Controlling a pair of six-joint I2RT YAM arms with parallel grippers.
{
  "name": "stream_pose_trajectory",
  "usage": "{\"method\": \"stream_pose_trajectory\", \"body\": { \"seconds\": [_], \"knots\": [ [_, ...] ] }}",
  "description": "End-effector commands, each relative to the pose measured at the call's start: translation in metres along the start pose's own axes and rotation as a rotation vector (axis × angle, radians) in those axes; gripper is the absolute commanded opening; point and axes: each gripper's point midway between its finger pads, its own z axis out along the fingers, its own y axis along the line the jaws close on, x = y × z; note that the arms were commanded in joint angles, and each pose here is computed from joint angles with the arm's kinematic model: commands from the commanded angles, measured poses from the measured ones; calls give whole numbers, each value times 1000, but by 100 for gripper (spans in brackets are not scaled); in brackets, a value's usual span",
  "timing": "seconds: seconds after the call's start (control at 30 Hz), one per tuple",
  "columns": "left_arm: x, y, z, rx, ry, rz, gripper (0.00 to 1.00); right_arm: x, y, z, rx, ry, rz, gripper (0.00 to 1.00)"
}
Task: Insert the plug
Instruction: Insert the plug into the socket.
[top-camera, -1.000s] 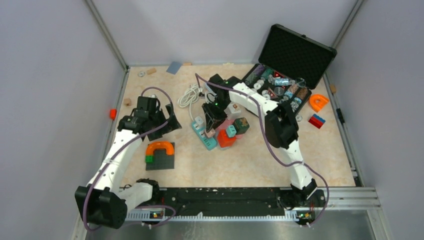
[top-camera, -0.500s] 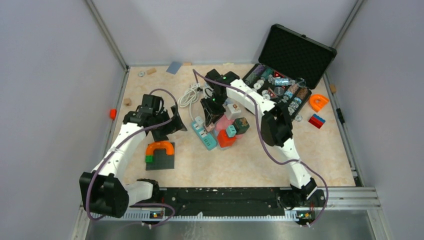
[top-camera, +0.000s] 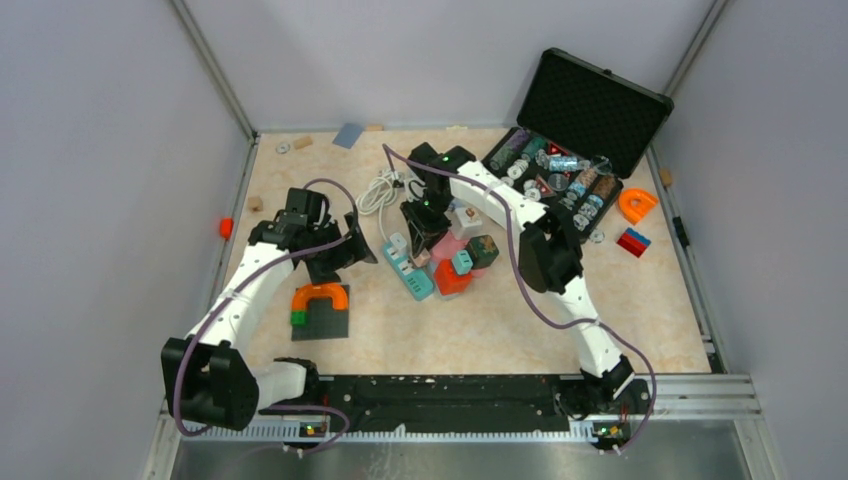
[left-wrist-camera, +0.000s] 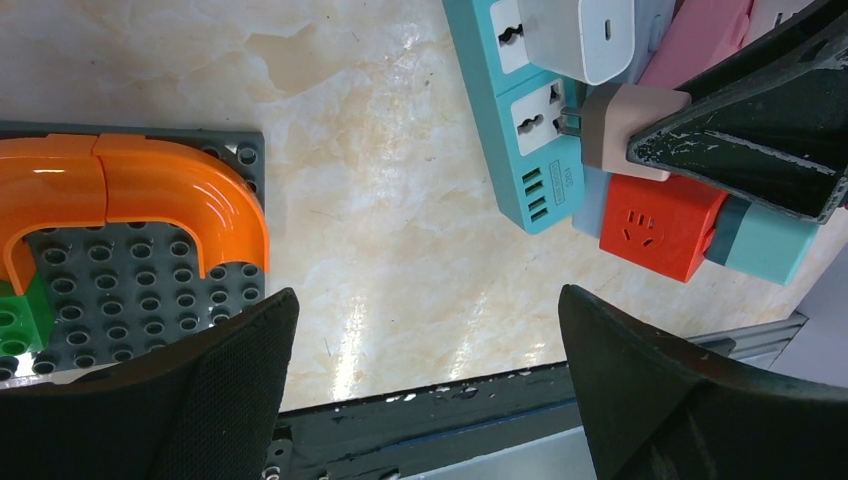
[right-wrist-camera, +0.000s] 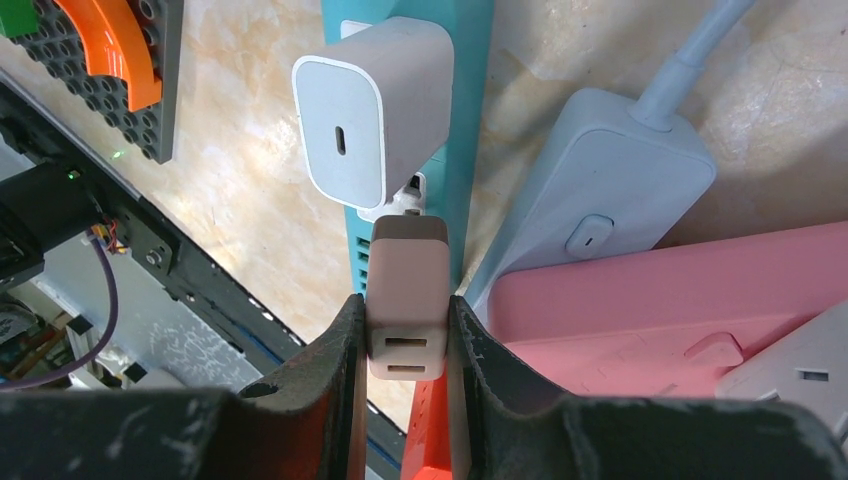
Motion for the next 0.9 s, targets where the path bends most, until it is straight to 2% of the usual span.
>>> {"method": "stream_pose_trajectory", "body": {
  "seconds": [0.0,0.43,0.63,0.87],
  "knots": [
    [-9,-9,-5,40,-37,-3,99,-1,0,11,11,0,-27,0],
    [-2,-14,0,87,-8,-15,99,3,-16,33,161,40,-91,0],
    [2,-16,3,104,10,-21,99,-9,0,30,94,-30,-126,0],
    [2,-19,4,126,13,-20,99,-18,4,22,93,-78,-142,0]
  ]
}}
